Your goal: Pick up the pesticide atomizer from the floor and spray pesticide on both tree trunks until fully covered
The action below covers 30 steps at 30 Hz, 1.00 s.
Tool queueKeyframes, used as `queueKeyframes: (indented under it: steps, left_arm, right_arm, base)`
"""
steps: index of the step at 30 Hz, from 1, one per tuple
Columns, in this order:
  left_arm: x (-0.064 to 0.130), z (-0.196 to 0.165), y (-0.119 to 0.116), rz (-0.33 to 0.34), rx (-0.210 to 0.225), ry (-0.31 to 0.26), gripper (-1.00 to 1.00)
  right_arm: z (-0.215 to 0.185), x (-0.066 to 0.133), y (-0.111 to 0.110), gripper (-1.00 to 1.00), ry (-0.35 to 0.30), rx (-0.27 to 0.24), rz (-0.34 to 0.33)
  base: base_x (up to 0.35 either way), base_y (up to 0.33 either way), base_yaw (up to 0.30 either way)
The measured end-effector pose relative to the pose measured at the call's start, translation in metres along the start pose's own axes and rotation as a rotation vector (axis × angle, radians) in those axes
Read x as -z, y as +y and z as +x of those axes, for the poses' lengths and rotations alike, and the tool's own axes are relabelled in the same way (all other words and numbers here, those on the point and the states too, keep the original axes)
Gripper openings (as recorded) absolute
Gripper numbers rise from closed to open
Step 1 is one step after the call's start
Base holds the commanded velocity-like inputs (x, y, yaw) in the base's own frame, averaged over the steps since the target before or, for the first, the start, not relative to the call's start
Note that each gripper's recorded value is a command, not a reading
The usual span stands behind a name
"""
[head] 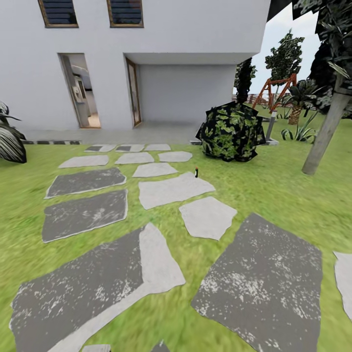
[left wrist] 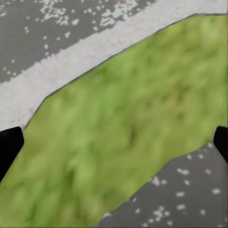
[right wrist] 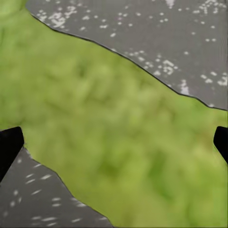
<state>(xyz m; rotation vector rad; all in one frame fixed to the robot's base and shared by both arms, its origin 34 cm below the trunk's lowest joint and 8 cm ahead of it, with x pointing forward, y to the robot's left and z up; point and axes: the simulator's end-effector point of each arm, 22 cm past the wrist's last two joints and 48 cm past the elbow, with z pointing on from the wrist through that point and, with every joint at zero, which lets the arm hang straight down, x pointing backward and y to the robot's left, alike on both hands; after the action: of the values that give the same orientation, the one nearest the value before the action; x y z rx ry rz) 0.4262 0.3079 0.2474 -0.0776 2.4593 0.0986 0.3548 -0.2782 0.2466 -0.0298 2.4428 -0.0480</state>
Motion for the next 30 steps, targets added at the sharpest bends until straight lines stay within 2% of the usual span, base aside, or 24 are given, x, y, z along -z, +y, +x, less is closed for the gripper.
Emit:
queueKeyframes:
  steps: [12, 20, 30]
  left_arm:
    - [0.0000, -0.0001, -0.0001, 0.000, -0.001, 0.000, 1.00]
    - [0.0000, 0.0001, 0.0000, 0.000, 0.000, 0.000, 1.00]
    - [0.0000, 0.0001, 0.0000, 0.000, 0.000, 0.000, 1.00]
  right_arm:
    - [0.0001, 0.0000, 0.0003, 1.00, 0.001, 0.000, -0.001]
    - [0.0008, 0.0001, 0.0001, 1.00, 0.002, 0.001, 0.000]
    - [0.0009, 0.0001, 0.0001, 1.00, 0.002, 0.000, 0.000]
  base:
    - [0.343, 0.000, -0.006]
    - [0.343, 0.000, -0.198]
    - [0.343, 0.000, -0.022]
